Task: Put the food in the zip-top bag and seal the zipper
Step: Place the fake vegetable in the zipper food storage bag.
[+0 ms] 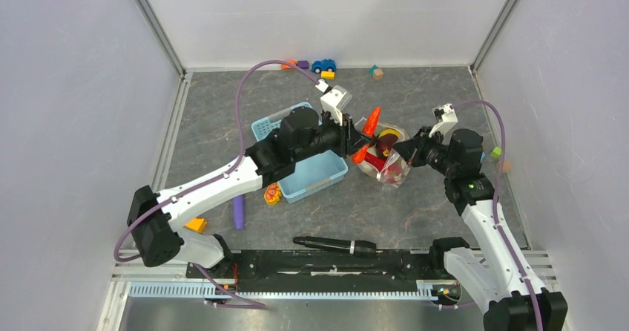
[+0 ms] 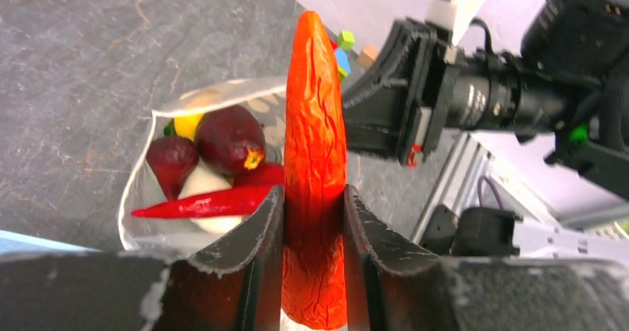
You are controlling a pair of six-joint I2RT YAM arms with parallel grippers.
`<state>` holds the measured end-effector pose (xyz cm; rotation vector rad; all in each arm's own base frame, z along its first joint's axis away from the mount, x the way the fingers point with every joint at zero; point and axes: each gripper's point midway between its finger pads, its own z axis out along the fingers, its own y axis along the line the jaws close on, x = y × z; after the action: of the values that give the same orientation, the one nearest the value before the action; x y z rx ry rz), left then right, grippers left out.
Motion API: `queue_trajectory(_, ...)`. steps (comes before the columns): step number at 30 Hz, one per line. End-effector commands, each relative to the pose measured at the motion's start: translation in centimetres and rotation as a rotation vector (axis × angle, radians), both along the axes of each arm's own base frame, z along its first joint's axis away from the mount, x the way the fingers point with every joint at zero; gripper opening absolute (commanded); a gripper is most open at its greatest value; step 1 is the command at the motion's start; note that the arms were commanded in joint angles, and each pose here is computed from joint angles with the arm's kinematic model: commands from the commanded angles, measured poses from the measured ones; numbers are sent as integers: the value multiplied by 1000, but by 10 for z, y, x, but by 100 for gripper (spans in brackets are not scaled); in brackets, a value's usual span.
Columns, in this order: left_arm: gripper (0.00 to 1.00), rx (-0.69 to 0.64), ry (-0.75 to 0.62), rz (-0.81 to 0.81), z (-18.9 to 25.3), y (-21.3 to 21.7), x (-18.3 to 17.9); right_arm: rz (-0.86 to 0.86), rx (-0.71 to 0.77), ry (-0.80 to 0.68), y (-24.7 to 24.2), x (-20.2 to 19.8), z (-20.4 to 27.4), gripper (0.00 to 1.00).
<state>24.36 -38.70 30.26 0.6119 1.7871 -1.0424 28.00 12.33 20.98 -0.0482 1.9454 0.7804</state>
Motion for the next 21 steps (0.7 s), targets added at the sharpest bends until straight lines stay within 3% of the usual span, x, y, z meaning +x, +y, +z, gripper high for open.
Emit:
queue_trajectory(1, 2, -150, -43, 224, 22, -8, 35, 34, 37, -52, 6, -3, 15, 2)
queue_trajectory(6, 2, -162, -5, 401, 6, -10, 54, 25, 45, -64, 5, -6, 16, 2)
queue_trajectory(21, 2, -158, 5, 554, -51, -28, 41, 59, 108, -31, 14, -9, 14, 3)
